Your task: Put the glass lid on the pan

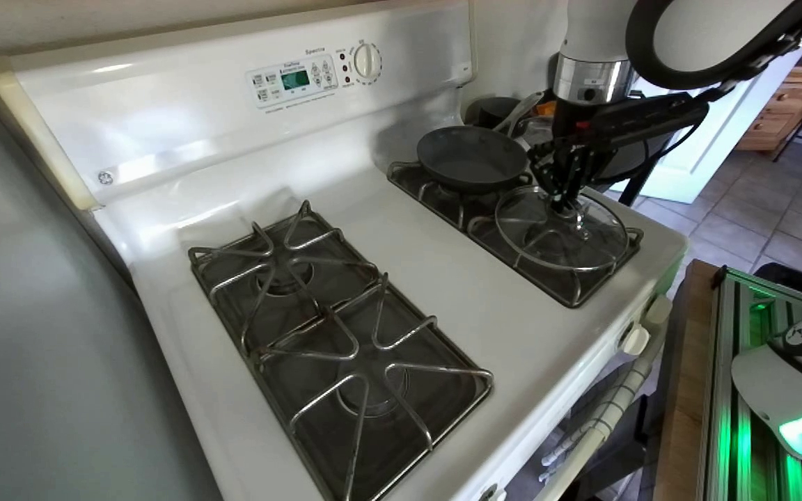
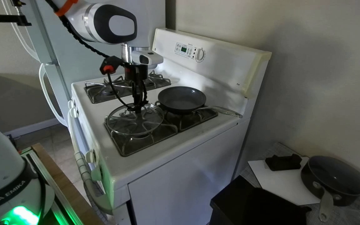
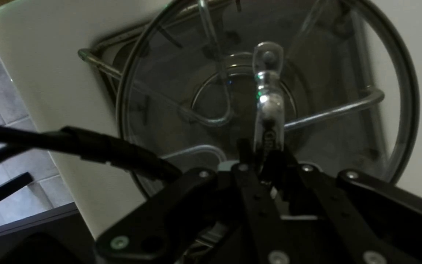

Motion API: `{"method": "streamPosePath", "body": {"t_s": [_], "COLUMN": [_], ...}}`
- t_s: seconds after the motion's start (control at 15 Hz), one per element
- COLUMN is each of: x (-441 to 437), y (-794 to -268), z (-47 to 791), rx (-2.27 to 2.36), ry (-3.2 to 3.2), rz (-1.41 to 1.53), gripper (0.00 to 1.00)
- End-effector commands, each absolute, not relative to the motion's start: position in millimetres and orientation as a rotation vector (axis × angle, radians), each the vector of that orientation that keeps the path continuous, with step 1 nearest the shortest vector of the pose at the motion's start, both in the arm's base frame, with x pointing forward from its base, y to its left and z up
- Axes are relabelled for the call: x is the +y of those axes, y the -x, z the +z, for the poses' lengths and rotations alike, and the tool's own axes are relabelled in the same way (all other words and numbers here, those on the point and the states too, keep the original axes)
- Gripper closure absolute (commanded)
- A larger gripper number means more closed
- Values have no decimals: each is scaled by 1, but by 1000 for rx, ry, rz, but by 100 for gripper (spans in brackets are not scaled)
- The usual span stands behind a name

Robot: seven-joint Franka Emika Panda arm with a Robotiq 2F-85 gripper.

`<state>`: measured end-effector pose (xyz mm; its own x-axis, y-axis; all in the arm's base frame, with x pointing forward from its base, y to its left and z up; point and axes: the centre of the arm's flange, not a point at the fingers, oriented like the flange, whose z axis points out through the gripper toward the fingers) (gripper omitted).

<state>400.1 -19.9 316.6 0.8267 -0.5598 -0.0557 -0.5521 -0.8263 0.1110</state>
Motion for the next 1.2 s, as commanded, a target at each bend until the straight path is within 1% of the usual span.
{"method": "streamPosePath", "body": {"t_s": [0.0,0.13,0.2,0.27,0.4,0.47,0.53,0.73,0.8,1.07,1.13], "x": [-14,-14,-14,-13,-12,-11,-10,-5,-3,4,5], "y": [-404,-405,-406,-406,-405,-405,-405,-402,-399,-394,-394], "z": [319,320,319,319,325,330,333,336,338,335,334], "rx": [-909,-899,-897,-894,-889,-885,-879,-826,-801,-738,-736], "ry": [-2921,-2917,-2917,-2919,-2928,-2929,-2934,-2950,-2961,-2964,-2963], "rz": [-104,-112,-119,-118,-97,-84,-82,-114,-132,-218,-236], "gripper": [98,98,65,64,50,40,33,7,0,0,20]}}
